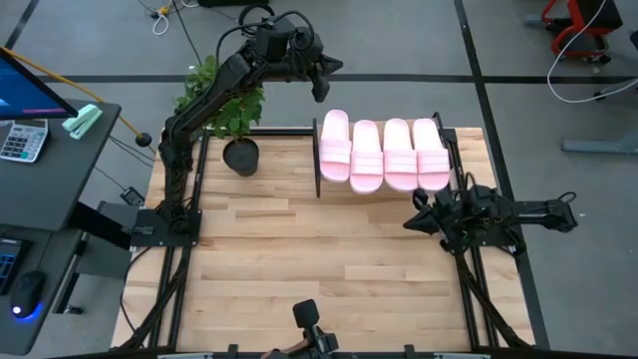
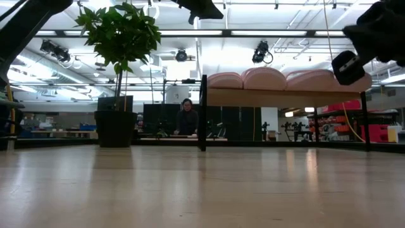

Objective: Pick and place slides into the shelf
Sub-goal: Return to Home Position

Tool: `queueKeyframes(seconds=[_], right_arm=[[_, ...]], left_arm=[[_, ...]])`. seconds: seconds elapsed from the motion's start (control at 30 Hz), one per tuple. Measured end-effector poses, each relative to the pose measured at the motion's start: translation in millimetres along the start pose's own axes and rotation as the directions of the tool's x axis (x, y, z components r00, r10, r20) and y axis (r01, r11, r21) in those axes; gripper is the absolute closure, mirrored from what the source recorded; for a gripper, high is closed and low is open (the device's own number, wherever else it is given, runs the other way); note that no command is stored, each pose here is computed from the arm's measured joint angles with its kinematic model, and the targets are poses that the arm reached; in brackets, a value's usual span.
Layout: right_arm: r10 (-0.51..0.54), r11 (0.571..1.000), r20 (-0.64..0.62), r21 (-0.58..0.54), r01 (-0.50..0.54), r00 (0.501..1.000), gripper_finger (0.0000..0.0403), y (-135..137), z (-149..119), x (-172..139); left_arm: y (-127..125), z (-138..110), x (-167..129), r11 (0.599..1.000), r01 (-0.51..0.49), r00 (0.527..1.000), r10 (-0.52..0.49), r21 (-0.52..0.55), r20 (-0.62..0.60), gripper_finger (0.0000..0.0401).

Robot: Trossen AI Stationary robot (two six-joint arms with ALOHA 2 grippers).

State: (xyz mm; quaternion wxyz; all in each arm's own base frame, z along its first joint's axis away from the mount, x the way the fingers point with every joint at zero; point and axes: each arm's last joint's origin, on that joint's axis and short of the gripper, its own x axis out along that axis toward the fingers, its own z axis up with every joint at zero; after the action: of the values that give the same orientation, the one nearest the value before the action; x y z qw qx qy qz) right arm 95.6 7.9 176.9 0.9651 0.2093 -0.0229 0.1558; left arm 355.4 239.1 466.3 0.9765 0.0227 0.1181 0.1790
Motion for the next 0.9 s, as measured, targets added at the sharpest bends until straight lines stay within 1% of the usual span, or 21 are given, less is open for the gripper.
queueKeyframes(seconds=[0.1, 0.17, 0.23, 0.4, 0.5, 0.6, 0.7, 0.83, 0.9], right_arm=[[-0.028, 0.994, -0.035, -0.109, 0.024, 0.999, 0.0403, -1.6, -4.1, 0.1], [-0.051, 0.981, -0.038, -0.19, 0.043, 0.998, 0.0403, -2.8, -4.7, 0.8], [-0.087, 0.969, -0.049, -0.235, 0.073, 0.995, 0.0403, -5.0, -6.2, 1.9], [-0.13, 0.966, -0.1, -0.238, 0.103, 0.987, 0.04, -9.6, -10.3, 4.9], [-0.152, 0.965, -0.113, -0.234, 0.122, 0.982, 0.0399, -11.1, -11.8, 5.8], [-0.157, 0.966, -0.117, -0.227, 0.127, 0.981, 0.0397, -11.5, -12.3, 6.0], [-0.153, 0.966, -0.119, -0.226, 0.123, 0.981, 0.0392, -11.4, -12.3, 6.1], [-0.152, 0.966, -0.119, -0.226, 0.122, 0.981, 0.0387, -11.3, -12.3, 6.1], [-0.152, 0.967, -0.12, -0.225, 0.122, 0.981, 0.0386, -11.4, -12.4, 6.1]], left_arm=[[0.0, -0.1, 0.0, 1.0, 0.0, 1.0, 0.0, 0.0, -0.001, 0.0395], [-0.1, -0.4, 0.0, 1.0, 0.0, 1.0, 0.0, -0.001, -0.004, 0.0395], [-0.1, -0.7, 0.0, 1.0, 0.001, 1.0, -0.001, -0.001, -0.007, 0.0392], [-0.1, -0.7, 0.0, 1.0, 0.001, 1.0, -0.001, -0.001, -0.007, 0.0381], [-2.2, -0.5, 0.5, 1.0, 0.007, 1.0, -0.007, -0.001, -0.007, 0.0388], [-8.4, 0.5, 4.0, 0.999, 0.05, 0.999, -0.05, -0.017, 0.011, 0.0396], [-26.8, -0.7, 18.4, 0.994, 0.107, 0.993, -0.105, -0.029, 0.063, 0.0395], [-61.4, -17.0, 37.2, 0.981, 0.194, 0.981, -0.193, -0.024, 0.024, 0.0397], [-75.2, -28.6, 42.5, 0.973, 0.227, 0.973, -0.228, -0.038, -0.025, 0.0397]])
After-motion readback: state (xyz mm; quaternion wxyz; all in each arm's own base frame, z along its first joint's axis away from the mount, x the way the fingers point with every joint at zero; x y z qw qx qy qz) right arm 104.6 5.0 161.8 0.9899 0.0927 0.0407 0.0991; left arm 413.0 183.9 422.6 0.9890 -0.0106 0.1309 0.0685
